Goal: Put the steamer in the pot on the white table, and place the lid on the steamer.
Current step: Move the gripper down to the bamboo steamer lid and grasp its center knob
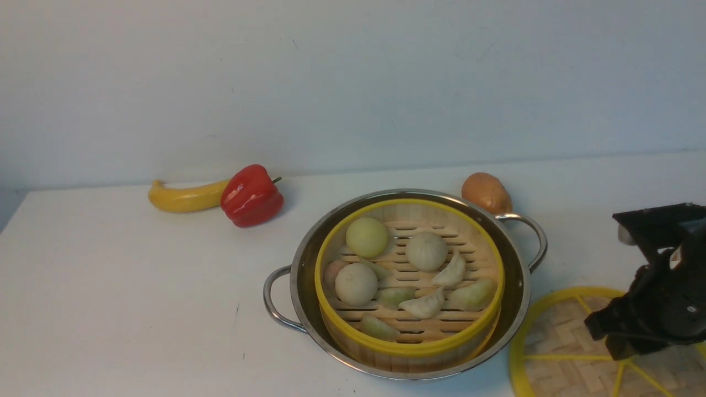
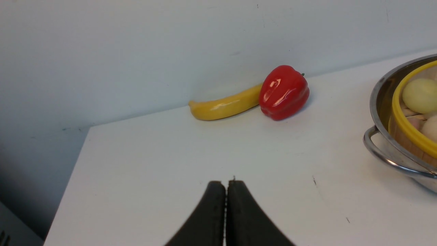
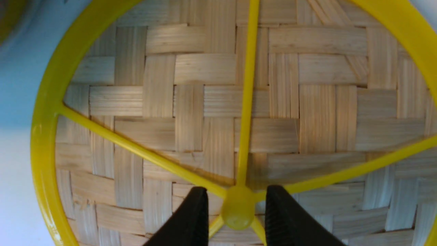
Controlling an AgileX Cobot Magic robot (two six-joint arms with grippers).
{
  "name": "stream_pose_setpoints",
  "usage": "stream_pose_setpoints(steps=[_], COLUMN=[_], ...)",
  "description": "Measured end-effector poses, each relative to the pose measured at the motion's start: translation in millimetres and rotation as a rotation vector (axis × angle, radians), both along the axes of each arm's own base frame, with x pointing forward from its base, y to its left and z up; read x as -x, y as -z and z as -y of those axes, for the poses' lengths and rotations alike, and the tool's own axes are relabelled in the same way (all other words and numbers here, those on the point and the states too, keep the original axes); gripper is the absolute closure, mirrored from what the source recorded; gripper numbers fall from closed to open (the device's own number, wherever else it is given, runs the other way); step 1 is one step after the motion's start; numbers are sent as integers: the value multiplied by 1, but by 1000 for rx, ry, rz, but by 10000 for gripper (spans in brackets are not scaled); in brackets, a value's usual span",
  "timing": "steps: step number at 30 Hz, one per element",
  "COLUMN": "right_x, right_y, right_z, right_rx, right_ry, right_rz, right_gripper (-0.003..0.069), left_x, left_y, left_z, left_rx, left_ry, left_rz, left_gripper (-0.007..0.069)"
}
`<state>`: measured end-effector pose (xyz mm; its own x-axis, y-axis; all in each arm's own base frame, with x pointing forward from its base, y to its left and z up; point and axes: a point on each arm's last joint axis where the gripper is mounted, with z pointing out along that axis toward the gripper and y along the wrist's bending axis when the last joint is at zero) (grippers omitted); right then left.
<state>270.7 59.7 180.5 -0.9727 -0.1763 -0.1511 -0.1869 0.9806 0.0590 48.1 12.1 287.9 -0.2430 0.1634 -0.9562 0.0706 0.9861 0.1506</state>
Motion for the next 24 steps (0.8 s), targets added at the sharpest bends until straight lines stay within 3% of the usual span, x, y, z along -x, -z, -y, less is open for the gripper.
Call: stream_pose_setpoints(steps=[7,14,18,24], right_x=[-4,-4,-1,-1], right_y=[12,13,8,-39], right_z=[-1,0,5,16], right_rx=[7,21,82,206], right_ry=[0,-4,-30,-13], right_rz=[-18,-33,-94,-123], right_gripper=[412,515,516,516], left_x=[0,0,0,0], left_y=[0,0,0,0], left_z=[0,0,0,0], left_rx=[0,0,0,0], left_ry=[0,0,0,0], left_rz=[0,0,0,0], left_gripper=[625,625,625,625])
